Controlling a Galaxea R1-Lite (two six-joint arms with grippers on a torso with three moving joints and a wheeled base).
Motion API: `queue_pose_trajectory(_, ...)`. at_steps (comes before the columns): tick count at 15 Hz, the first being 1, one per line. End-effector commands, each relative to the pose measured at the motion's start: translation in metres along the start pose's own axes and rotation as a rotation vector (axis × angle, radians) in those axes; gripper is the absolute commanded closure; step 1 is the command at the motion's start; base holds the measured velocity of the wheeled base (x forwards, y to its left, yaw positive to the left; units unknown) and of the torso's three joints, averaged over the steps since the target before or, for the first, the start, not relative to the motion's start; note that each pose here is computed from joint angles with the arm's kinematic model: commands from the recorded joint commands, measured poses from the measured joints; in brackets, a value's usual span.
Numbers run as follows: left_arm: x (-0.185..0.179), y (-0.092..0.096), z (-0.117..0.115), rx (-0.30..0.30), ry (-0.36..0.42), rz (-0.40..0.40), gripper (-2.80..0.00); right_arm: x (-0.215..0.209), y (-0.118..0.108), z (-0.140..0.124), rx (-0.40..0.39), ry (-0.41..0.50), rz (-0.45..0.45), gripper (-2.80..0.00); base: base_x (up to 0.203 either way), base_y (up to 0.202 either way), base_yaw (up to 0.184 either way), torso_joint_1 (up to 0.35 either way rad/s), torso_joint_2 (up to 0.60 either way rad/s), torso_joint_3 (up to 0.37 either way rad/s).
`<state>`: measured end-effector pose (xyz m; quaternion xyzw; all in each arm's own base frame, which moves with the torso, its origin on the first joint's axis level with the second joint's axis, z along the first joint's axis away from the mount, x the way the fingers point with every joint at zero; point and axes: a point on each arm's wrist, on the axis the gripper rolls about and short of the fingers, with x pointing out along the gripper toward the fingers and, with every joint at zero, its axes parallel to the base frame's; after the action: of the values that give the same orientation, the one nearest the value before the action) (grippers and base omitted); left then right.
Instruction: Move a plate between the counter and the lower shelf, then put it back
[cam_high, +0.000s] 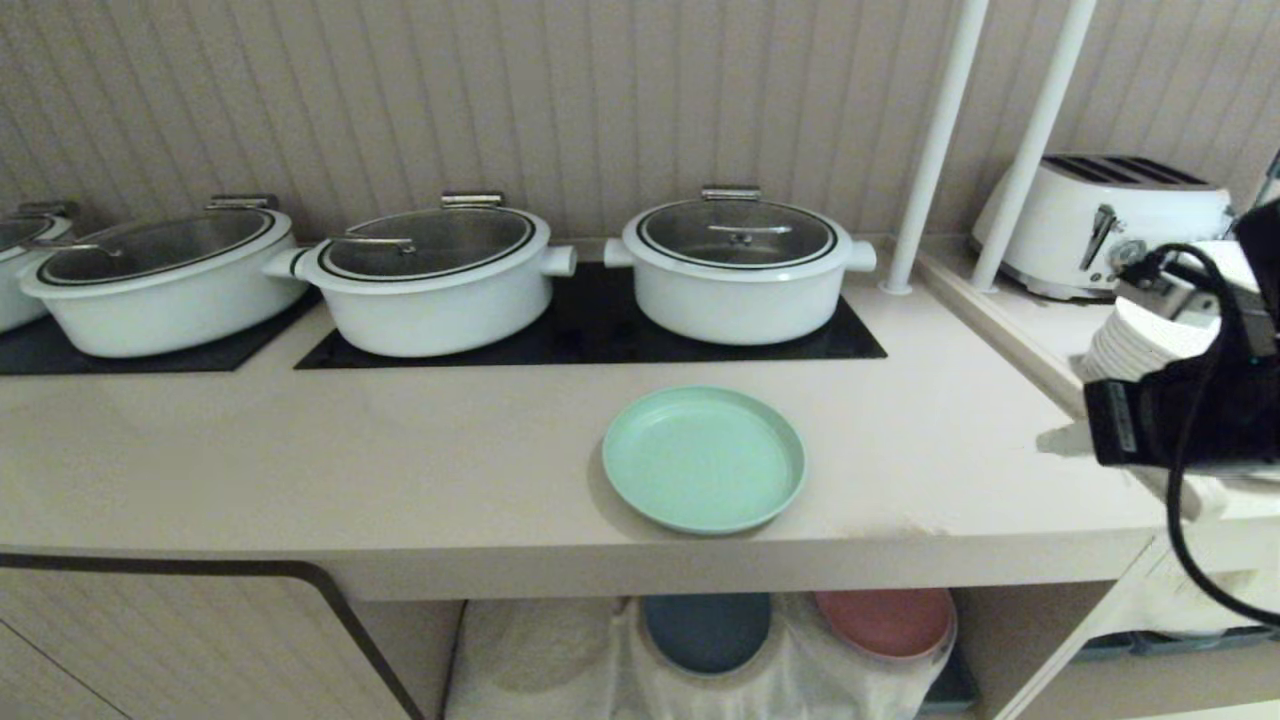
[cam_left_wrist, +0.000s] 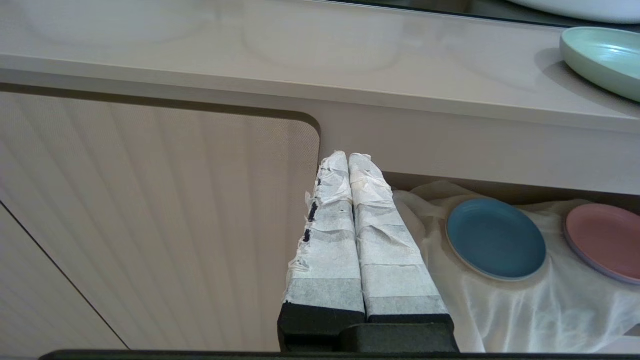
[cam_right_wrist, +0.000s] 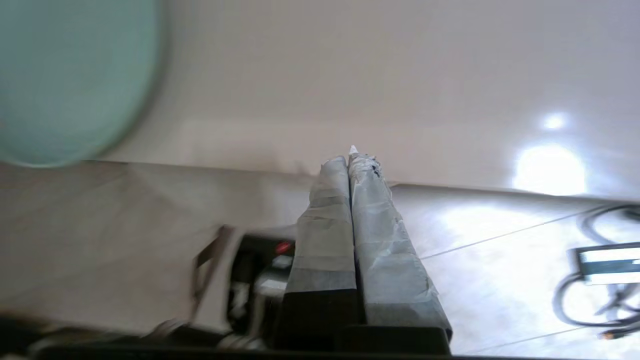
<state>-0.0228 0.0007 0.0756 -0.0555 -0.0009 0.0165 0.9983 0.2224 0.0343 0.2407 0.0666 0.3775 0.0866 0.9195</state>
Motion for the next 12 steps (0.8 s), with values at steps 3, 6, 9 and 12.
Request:
queue_pose_trajectory(3, 0.0, 0.0, 0.0, -0.001, 0.0, 0.001, 0.0, -0.041, -0.03, -0.038, -0.023, -0.211, -0.108, 0.0, 0.0, 0.0, 0.0, 0.0, 0.0, 0.0)
queue_pose_trajectory(6, 0.0, 0.0, 0.0, -0.001, 0.0, 0.001, 0.0, -0.06, -0.034, -0.07, -0.05, -0.355, -0.153, 0.0, 0.0, 0.0, 0.0, 0.0, 0.0, 0.0)
queue_pose_trajectory(9, 0.0, 0.0, 0.0, -0.001, 0.0, 0.001, 0.0, -0.079, -0.031, -0.111, -0.092, -0.452, -0.176, 0.0, 0.0, 0.0, 0.0, 0.0, 0.0, 0.0)
queue_pose_trajectory(12, 0.0, 0.0, 0.0, -0.002, 0.0, 0.001, 0.0, -0.082, -0.028, -0.165, -0.142, -0.558, -0.159, 0.0, 0.0, 0.0, 0.0, 0.0, 0.0, 0.0)
